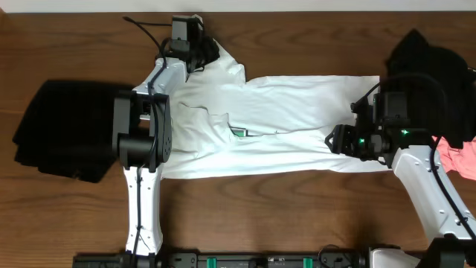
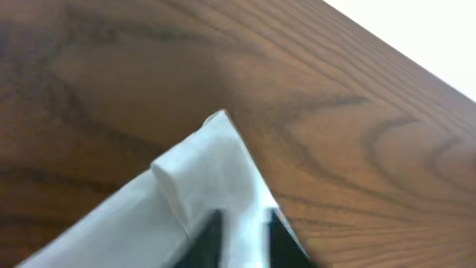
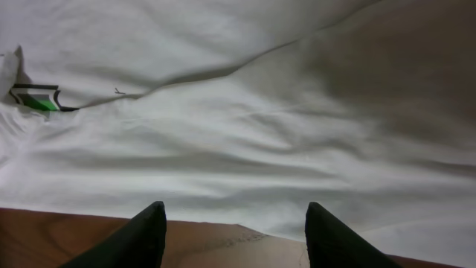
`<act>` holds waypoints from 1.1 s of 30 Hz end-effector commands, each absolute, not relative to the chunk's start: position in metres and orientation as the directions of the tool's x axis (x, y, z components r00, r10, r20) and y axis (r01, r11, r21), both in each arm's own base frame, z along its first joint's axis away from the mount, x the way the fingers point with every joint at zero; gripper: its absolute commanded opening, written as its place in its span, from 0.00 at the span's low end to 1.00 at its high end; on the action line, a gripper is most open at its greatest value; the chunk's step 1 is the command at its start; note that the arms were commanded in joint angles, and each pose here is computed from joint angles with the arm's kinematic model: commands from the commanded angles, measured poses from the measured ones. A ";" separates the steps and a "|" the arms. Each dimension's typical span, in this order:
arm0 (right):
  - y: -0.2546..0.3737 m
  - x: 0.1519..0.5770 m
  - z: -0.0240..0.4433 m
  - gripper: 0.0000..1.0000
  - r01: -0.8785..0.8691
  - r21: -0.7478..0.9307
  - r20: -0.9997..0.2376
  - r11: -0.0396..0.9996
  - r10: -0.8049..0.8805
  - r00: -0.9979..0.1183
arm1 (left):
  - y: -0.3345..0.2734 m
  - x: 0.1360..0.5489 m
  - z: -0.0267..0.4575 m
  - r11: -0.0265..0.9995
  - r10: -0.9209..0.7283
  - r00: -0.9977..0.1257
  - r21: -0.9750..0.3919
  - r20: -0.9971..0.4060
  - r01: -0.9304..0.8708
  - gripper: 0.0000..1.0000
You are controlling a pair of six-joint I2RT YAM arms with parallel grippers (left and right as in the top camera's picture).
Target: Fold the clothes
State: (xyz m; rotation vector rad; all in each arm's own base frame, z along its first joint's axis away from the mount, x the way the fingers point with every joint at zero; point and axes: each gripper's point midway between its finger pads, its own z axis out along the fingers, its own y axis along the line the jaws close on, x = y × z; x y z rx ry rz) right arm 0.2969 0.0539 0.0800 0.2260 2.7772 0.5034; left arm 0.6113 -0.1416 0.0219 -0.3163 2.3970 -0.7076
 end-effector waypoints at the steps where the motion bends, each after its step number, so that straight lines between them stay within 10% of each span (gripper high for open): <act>1: 0.053 0.301 0.085 0.58 0.088 0.363 -0.288 0.928 0.201 -0.936 | -0.140 0.606 0.009 0.825 -0.387 -0.806 -0.559 -0.448 -0.086 0.33; 13: 0.053 0.301 0.085 0.59 0.088 0.363 -0.289 0.928 0.201 -0.936 | -0.127 0.563 -0.014 0.671 -0.611 -0.787 -0.583 -0.084 -0.458 0.51; 25: 0.053 0.299 0.084 0.59 0.090 0.362 -0.281 0.928 0.201 -0.938 | -0.140 0.605 0.018 0.730 -0.521 -0.789 -0.650 -0.327 -0.212 0.55; 33: 0.053 0.301 0.084 0.60 0.081 0.359 -0.289 0.930 0.194 -0.938 | -0.119 0.591 0.048 0.628 -0.584 -0.794 -0.715 -0.172 -0.307 0.55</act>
